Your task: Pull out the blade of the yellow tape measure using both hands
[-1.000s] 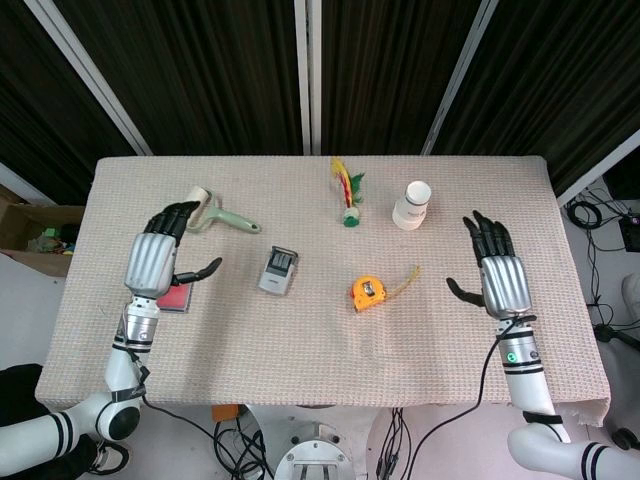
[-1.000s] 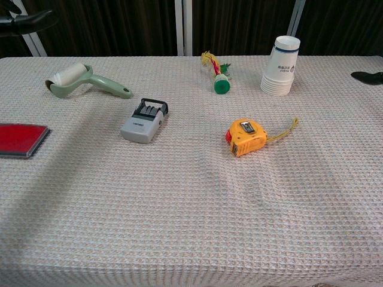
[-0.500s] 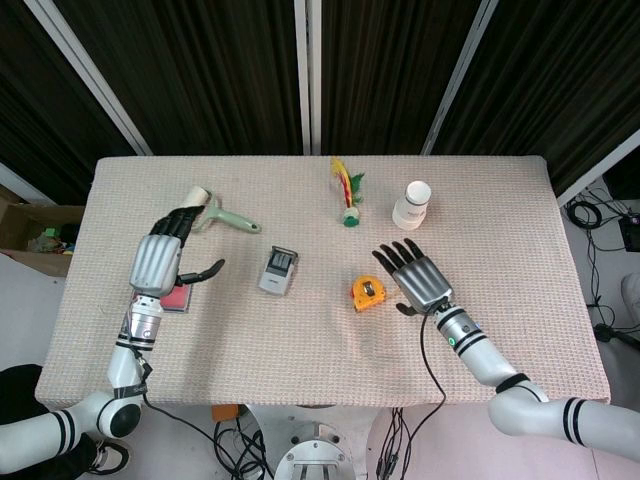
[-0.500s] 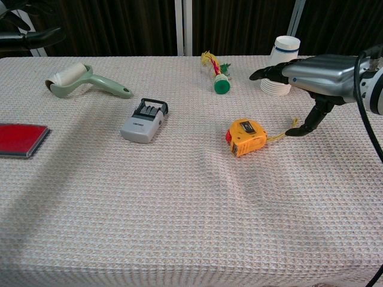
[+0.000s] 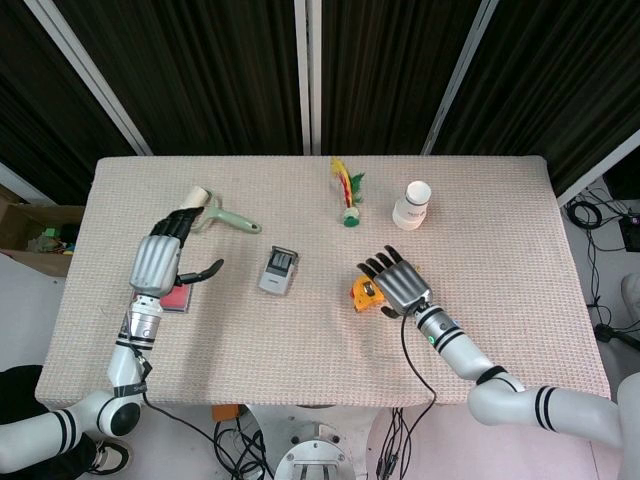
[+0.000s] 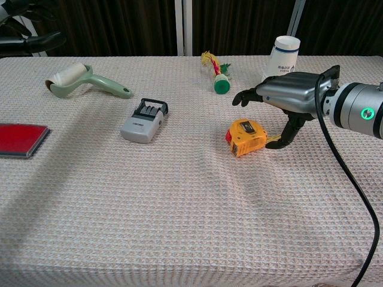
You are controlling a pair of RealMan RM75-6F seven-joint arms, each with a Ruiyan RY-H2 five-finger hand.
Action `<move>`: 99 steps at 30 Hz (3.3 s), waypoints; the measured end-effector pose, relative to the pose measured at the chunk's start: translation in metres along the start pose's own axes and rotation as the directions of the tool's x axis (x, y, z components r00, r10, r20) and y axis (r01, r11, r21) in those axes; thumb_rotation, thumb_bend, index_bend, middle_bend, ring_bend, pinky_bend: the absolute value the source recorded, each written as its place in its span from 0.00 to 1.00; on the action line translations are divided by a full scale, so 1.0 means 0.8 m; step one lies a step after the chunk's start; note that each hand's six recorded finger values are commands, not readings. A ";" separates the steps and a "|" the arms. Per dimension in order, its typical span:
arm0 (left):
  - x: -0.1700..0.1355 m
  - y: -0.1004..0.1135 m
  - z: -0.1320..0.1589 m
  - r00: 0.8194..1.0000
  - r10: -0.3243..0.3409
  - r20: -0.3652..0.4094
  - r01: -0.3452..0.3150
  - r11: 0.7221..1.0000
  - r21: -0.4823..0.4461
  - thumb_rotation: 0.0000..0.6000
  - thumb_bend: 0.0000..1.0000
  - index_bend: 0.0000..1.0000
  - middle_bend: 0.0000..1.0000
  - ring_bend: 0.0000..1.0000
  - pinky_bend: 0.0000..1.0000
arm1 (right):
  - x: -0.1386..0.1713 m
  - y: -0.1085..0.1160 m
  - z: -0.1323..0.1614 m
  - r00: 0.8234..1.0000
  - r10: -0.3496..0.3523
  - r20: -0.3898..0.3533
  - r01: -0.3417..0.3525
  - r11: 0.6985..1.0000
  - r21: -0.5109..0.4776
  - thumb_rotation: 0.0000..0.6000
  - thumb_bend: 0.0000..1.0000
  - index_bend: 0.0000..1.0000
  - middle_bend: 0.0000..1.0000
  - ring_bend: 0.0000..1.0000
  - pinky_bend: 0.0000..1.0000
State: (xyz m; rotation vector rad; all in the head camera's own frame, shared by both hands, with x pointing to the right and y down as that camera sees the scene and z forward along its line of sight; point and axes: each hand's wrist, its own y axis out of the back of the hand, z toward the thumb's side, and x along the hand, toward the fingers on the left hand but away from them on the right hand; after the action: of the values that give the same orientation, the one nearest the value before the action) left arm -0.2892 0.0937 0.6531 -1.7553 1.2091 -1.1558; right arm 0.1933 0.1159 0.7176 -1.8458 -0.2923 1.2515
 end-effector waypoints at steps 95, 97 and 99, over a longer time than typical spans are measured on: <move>0.084 -0.008 0.188 0.969 0.050 0.243 -0.043 0.998 -0.034 0.72 0.28 0.36 0.36 0.34 0.51 | -0.086 0.064 0.056 0.845 -0.285 0.451 0.508 0.166 -0.845 1.00 0.36 0.83 0.69 0.60 0.67; 0.084 -0.012 0.192 0.969 0.044 0.244 -0.038 0.999 -0.030 0.72 0.28 0.37 0.37 0.37 0.55 | -0.085 0.065 0.057 0.844 -0.291 0.450 0.506 0.156 -0.849 1.00 0.36 0.83 0.69 0.60 0.67; 0.085 -0.016 0.194 0.969 0.044 0.245 -0.041 0.999 -0.015 0.72 0.28 0.37 0.37 0.38 0.56 | -0.084 0.067 0.058 0.842 -0.298 0.449 0.504 0.140 -0.852 1.00 0.36 0.83 0.69 0.60 0.67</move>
State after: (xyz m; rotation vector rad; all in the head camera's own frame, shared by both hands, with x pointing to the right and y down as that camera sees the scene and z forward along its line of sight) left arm -0.1294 0.0428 0.6279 -1.8102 1.0990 -0.8790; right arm 0.1088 0.0667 0.7145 -2.3157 -1.9523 0.7973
